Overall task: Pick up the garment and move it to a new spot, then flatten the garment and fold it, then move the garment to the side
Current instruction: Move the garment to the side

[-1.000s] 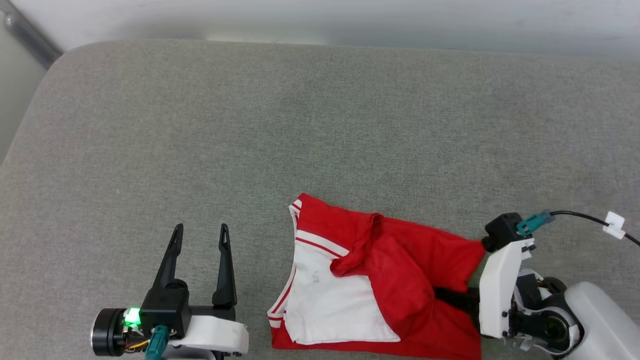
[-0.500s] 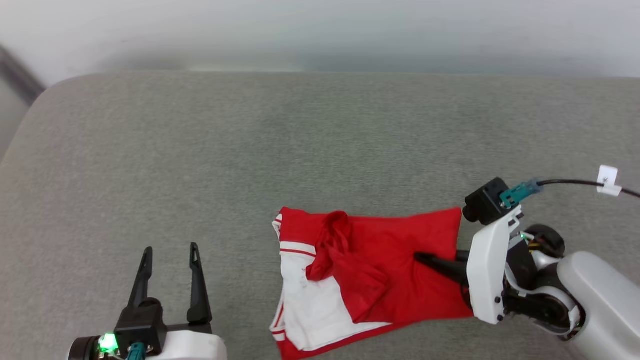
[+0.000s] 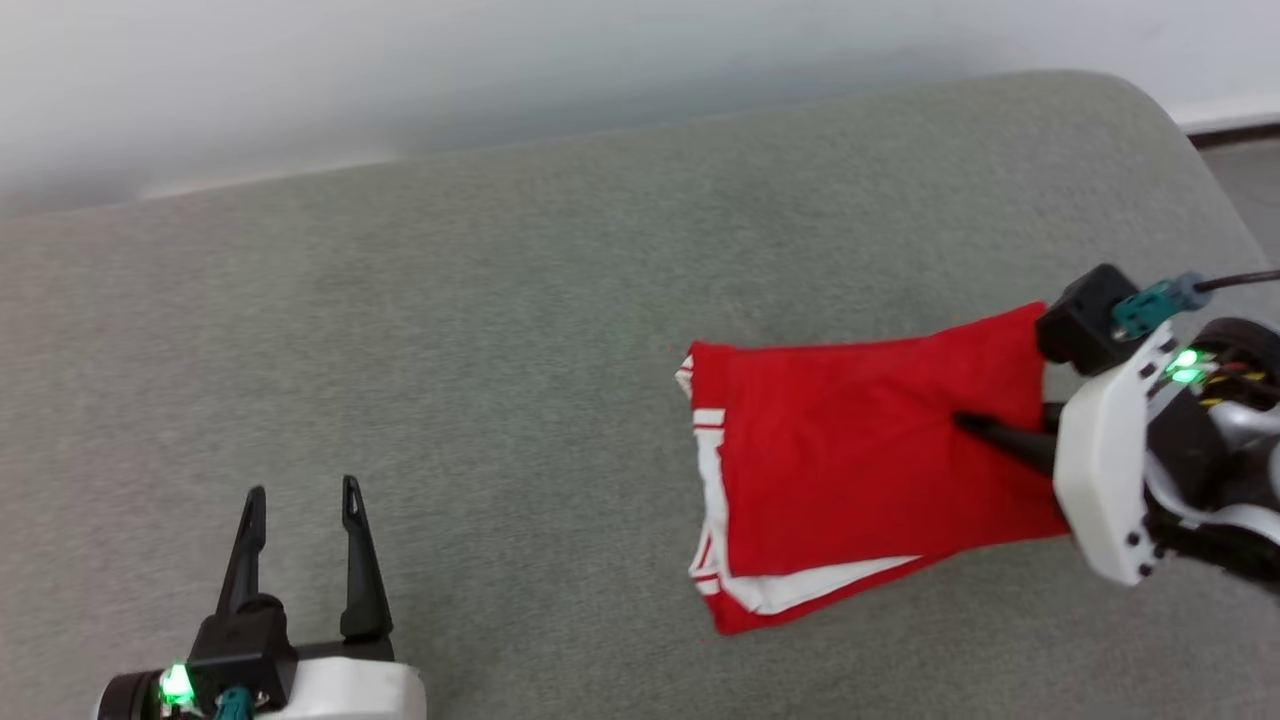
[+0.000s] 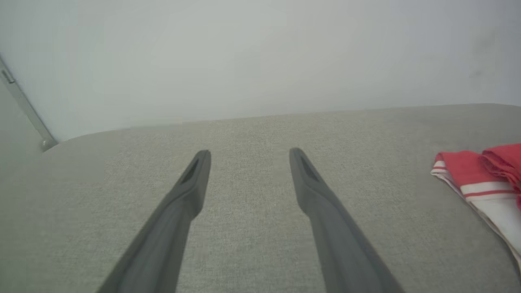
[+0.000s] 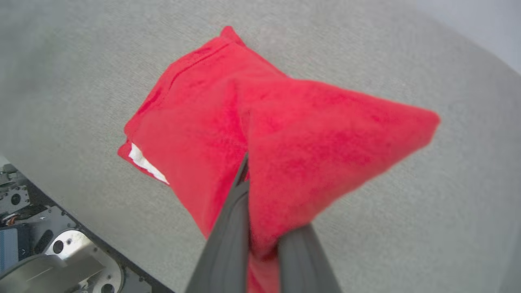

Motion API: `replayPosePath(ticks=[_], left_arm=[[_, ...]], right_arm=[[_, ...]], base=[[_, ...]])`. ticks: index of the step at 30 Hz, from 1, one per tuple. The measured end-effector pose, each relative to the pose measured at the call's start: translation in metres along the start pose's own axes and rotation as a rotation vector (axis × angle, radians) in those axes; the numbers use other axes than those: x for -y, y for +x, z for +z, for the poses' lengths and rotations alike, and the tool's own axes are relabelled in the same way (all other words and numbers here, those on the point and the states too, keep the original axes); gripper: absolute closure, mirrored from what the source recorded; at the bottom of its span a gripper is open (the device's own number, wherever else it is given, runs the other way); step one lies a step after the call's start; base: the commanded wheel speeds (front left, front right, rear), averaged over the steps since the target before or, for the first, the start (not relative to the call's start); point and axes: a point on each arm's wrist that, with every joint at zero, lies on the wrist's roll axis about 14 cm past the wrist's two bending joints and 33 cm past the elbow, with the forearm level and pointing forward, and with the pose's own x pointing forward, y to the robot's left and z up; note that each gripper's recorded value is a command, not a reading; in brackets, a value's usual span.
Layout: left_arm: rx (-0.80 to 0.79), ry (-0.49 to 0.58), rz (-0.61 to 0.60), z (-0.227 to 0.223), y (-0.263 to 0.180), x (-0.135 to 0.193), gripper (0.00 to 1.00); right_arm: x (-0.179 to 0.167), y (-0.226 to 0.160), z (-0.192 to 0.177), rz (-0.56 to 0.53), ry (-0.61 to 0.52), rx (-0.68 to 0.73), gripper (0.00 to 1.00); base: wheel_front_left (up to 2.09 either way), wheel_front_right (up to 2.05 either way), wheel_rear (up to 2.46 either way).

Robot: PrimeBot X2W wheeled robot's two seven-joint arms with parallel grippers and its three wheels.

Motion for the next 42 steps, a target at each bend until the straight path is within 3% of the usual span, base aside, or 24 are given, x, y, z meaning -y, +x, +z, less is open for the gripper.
replayPosePath(ticks=[14,18,26,32,33,34,39,42], left_arm=[[-0.044,-0.002,-0.154,-0.045,0.06,0.039,0.0],[-0.056,0.002,-0.166,-0.06,0.072,0.041,0.0],[-0.084,-0.002,-0.173,-0.084,0.082,0.043,0.0],[-0.08,-0.007,-0.174,-0.086,0.085,0.045,0.0],[-0.079,-0.008,-0.177,-0.085,0.084,0.047,0.0],[-0.078,-0.008,-0.176,-0.083,0.083,0.047,0.0],[-0.067,-0.01,-0.166,-0.069,0.074,0.046,0.0],[-0.053,-0.009,-0.151,-0.057,0.067,0.043,0.0]], right_arm=[[0.169,-0.034,-0.053,-0.467,-0.041,-0.243,1.0],[0.207,-0.037,-0.069,-0.562,0.009,-0.3,1.0],[0.256,-0.04,-0.096,-0.7,0.071,-0.369,1.0],[0.261,-0.024,-0.112,-0.722,0.172,-0.335,1.0],[0.259,-0.023,-0.113,-0.719,0.173,-0.336,0.12],[0.259,-0.023,-0.111,-0.725,0.167,-0.319,0.0],[0.277,-0.051,-0.09,-0.823,0.119,-0.235,0.0],[0.279,-0.055,-0.054,-0.848,0.06,-0.091,0.0]], base=[[0.0,0.0,0.0],[0.0,0.0,0.0],[0.0,0.0,0.0],[0.0,0.0,0.0],[0.0,0.0,0.0],[0.0,0.0,0.0],[0.0,0.0,0.0],[0.0,0.0,0.0]])
